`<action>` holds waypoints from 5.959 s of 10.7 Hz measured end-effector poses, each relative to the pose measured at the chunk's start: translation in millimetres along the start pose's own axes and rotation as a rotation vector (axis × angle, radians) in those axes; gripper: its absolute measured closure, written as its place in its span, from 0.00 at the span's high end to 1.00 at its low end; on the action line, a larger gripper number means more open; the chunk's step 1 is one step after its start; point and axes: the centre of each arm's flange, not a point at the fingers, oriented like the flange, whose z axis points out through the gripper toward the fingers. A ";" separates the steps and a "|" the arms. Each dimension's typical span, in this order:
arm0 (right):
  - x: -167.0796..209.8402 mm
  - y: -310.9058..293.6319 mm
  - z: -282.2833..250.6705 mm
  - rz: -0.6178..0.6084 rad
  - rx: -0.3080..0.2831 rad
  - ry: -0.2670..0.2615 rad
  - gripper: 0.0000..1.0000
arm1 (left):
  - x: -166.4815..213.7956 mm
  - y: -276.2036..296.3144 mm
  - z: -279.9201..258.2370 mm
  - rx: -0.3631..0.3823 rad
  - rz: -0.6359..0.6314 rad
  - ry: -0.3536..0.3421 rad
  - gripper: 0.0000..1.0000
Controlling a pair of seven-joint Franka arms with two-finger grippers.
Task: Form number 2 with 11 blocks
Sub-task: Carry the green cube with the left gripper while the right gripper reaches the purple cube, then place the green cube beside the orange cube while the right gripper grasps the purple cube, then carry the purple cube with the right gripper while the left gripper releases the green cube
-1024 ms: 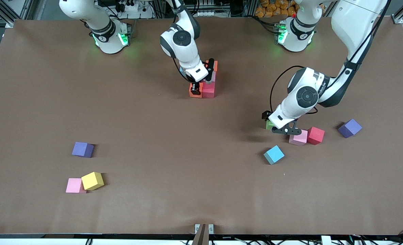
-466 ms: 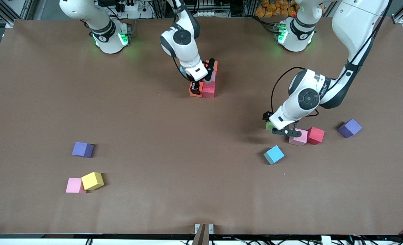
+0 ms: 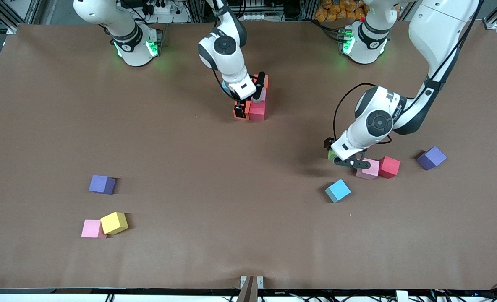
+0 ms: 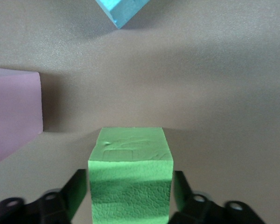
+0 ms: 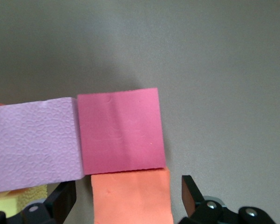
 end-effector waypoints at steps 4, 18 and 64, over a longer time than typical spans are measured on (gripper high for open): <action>-17.3 53.7 -51.5 0.071 0.090 -0.031 1.00 | 3.5 1.6 -5.1 0.000 0.038 0.013 0.55; -322.7 357.2 -122.3 0.233 0.054 -0.043 1.00 | -126.2 313.0 -145.1 0.163 0.763 0.153 0.53; -311.8 439.2 -49.8 0.364 0.327 -0.045 0.62 | -151.9 481.6 15.1 0.158 1.520 -0.003 0.49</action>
